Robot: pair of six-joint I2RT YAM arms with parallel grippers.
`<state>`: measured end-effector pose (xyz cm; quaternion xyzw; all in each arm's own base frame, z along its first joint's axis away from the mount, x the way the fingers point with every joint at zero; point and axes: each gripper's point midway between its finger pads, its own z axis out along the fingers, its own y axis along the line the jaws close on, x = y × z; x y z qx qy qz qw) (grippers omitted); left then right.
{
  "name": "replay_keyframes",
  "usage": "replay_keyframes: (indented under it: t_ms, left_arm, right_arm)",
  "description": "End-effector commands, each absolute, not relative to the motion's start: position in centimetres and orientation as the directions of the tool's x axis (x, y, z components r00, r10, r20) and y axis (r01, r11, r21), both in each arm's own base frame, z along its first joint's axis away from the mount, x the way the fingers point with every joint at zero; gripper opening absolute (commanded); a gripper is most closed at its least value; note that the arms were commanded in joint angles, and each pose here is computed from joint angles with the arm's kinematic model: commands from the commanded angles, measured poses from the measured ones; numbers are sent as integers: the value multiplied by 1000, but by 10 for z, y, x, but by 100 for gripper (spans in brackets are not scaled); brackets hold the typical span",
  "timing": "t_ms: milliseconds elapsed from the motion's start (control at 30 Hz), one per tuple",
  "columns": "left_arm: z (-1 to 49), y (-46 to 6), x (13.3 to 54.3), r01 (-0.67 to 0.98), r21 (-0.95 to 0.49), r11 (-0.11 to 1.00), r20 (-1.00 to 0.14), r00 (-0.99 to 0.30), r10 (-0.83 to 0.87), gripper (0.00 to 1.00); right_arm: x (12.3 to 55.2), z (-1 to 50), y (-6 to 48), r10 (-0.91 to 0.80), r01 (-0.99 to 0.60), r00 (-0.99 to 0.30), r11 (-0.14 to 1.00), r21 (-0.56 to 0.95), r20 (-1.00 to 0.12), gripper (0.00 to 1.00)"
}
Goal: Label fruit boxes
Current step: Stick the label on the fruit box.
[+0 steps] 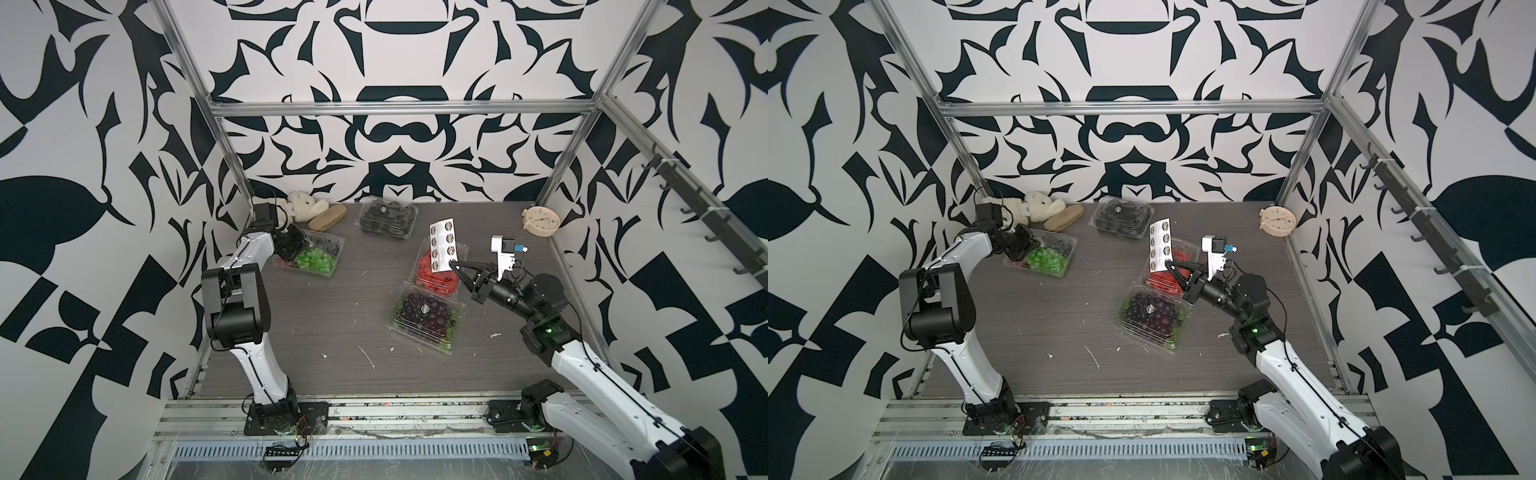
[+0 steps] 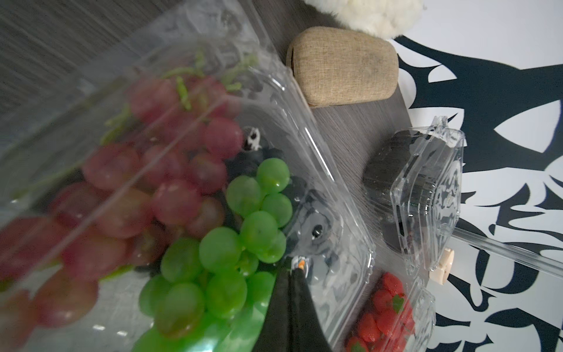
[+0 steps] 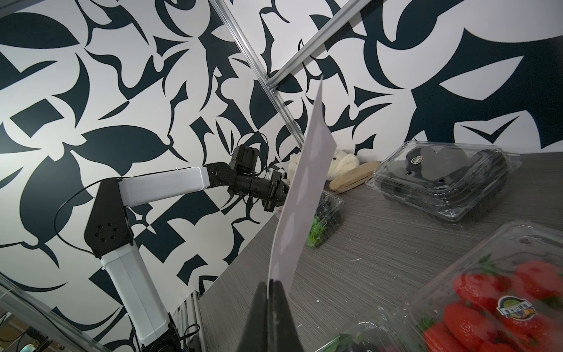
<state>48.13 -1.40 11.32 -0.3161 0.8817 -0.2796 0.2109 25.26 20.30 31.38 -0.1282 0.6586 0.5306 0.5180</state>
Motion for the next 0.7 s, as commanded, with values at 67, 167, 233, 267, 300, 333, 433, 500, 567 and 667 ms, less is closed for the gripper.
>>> replay_keyframes:
  t_ms: [67, 167, 233, 267, 300, 333, 433, 500, 567, 667]
  left_arm:
    - [88, -10, 467, -499, -512, 699, -164, -742, -650, 1]
    - [86, -8, 465, -506, -481, 716, -165, -750, -641, 5]
    - [85, -7, 465, -512, -466, 722, -162, -753, -638, 11]
    - [85, -7, 464, -514, -456, 726, -163, -754, -636, 13]
    - [84, -6, 464, -517, -448, 730, -162, -756, -634, 18]
    - [83, -6, 463, -517, -437, 736, -163, -759, -630, 24]
    - [82, -5, 462, -518, -410, 750, -168, -766, -621, 33]
    - [83, -4, 463, -516, -400, 757, -176, -768, -616, 34]
    - [83, -3, 463, -519, -391, 760, -178, -768, -616, 35]
    - [84, -2, 464, -517, -378, 768, -183, -772, -609, 35]
  right_arm:
    - [246, 328, 202, 393, -754, -380, 391, 527, -837, 0]
    - [246, 328, 201, 394, -755, -379, 391, 526, -837, 0]
    - [245, 328, 202, 393, -755, -381, 391, 527, -837, 0]
    - [246, 328, 202, 393, -754, -381, 392, 527, -837, 0]
    - [246, 328, 201, 393, -755, -379, 392, 526, -838, 0]
    - [245, 329, 202, 394, -756, -379, 391, 525, -838, 0]
    - [245, 329, 201, 394, -756, -378, 391, 525, -838, 0]
    - [245, 330, 201, 396, -757, -375, 392, 523, -838, 0]
    - [244, 329, 201, 395, -757, -376, 391, 524, -838, 0]
    - [244, 330, 201, 396, -757, -375, 391, 523, -838, 0]
